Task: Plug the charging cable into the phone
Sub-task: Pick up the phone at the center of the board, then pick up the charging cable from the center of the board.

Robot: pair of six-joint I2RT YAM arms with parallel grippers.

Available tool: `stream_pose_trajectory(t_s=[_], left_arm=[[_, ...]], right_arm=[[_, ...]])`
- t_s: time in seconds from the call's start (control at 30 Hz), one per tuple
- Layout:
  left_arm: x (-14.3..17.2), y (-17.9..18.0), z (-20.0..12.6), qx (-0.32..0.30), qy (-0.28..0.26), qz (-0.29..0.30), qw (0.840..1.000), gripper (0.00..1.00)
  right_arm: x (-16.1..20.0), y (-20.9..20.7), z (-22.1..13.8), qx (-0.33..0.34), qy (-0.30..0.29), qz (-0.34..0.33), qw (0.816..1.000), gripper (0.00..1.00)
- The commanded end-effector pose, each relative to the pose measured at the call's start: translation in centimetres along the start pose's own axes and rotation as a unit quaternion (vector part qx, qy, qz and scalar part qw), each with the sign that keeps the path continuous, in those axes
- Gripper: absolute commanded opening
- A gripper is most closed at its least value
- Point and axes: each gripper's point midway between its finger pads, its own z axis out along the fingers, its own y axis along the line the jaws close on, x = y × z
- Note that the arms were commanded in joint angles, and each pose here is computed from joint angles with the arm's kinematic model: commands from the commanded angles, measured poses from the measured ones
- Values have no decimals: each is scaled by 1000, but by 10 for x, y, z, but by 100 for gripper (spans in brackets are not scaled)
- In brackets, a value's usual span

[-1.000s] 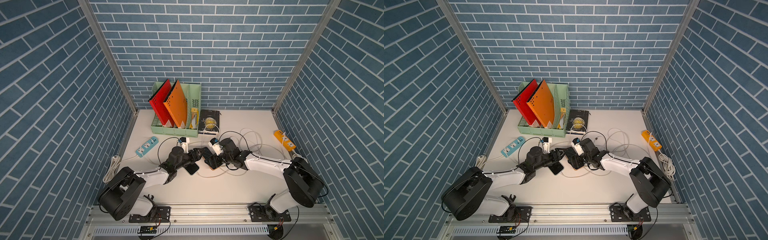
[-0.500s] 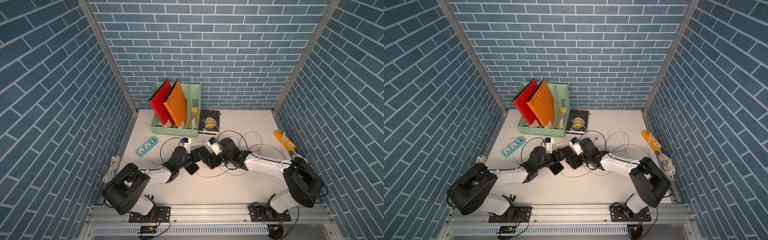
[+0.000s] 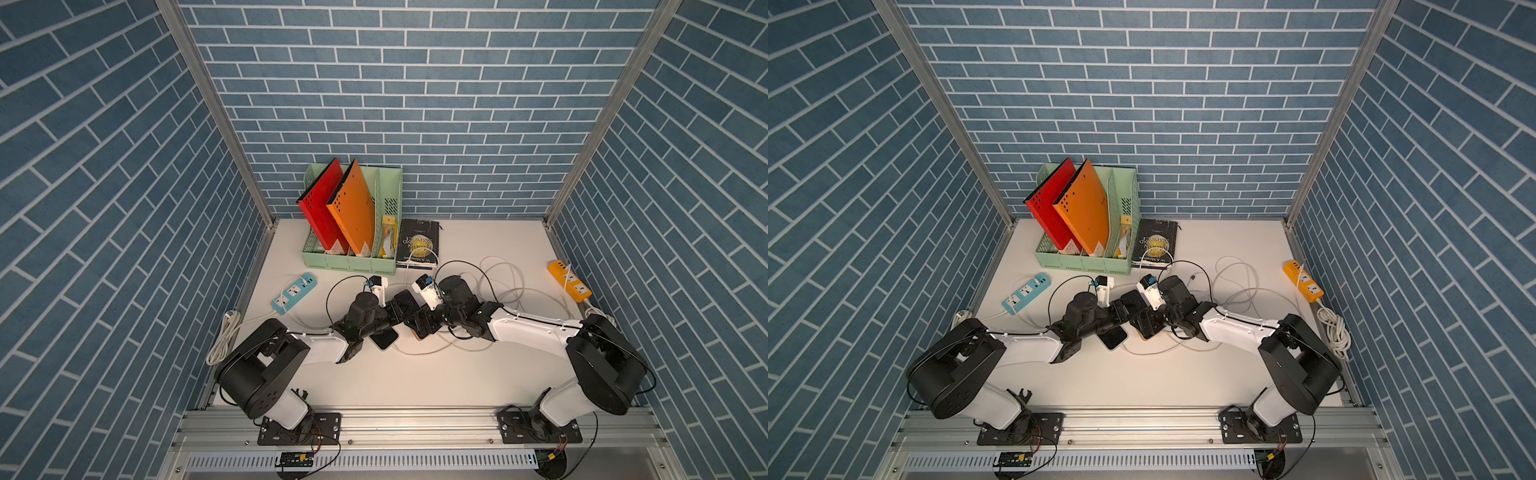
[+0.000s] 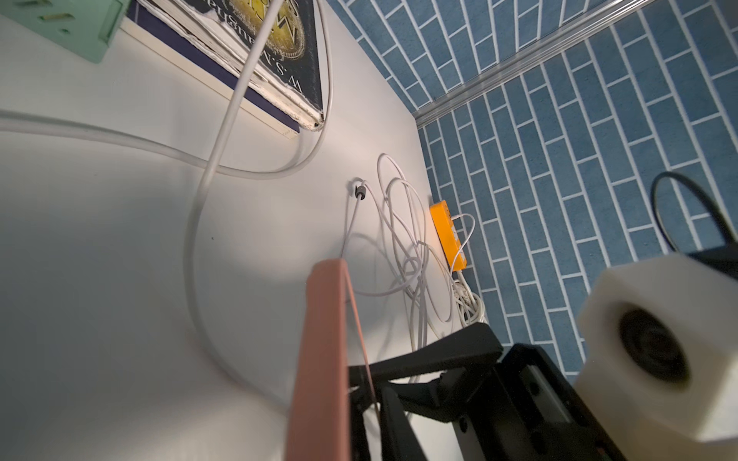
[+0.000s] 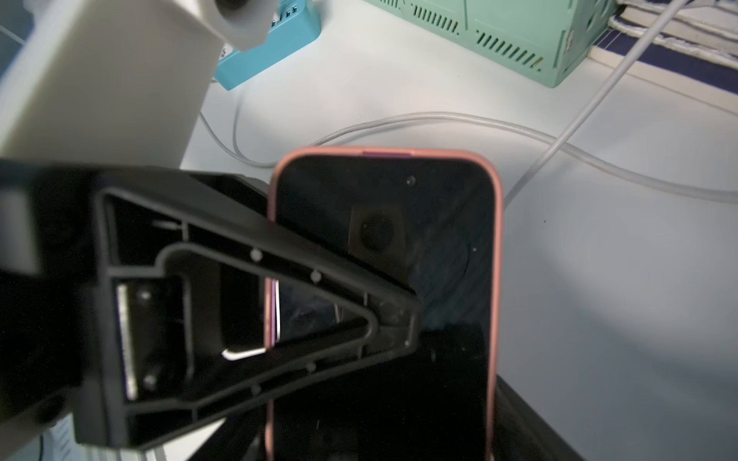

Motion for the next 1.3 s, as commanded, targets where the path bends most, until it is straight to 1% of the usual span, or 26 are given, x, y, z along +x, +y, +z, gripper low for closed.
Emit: stream_pose_trajectory(t_s=[0.0,0.03,0.07,0.13,0.2,0.23,0.27,0.33,0.47,0.53,0.63,0.73,0.87,0.93,0.97,1.03,1.07,1.27], left_arm=[[0,-5,3,10,2,17,1000,3],[0,-6,2,10,1,19,1000,0],[-1,-6,1,11,-1,20,1000,0],[-3,-9,-1,14,-8,24,1000,0],[-4,-9,-4,15,-12,32,999,0],[-5,-9,-6,11,-14,37,999,0],[-7,-9,-7,7,-17,40,999,0],[-10,-8,-11,-5,-23,48,999,0],[-15,-9,-20,-18,-38,60,997,0],[-19,-12,-26,-19,-47,66,997,0],[-22,-13,-34,-26,-56,74,995,0],[-30,-12,-44,-45,-74,86,993,0],[-47,-16,-57,-57,-99,94,989,0],[-59,-23,-62,-53,-109,96,988,0],[-62,-22,-63,-58,-108,97,988,0],[-80,-36,-65,-57,-120,104,986,0],[-89,-41,-66,-60,-126,107,985,0],[-142,-74,-75,-61,-168,134,975,0]], right_arm=[[-20,15,-8,-23,-35,-32,999,63],[-20,13,-8,-19,-36,-33,999,65],[-21,12,-9,-15,-37,-35,999,70],[-24,8,-13,1,-40,-41,998,83],[-29,-1,-18,30,-49,-42,997,95],[-32,-8,-22,47,-56,-38,997,99],[-38,-16,-28,63,-67,-30,995,100],[-46,-33,-41,82,-88,-1,993,100],[-62,-68,-70,81,-138,76,984,100],[-67,-86,-84,101,-157,95,978,100],[-68,-107,-100,138,-173,106,969,100],[-59,-134,-119,190,-189,135,954,100],[-39,-172,-147,245,-213,204,924,99],[-28,-186,-158,260,-221,231,911,94],[-23,-192,-163,267,-224,239,906,92],[-15,-203,-174,292,-231,248,894,86],[-11,-206,-178,300,-233,250,891,84],[-5,-196,-188,304,-237,222,895,83]])
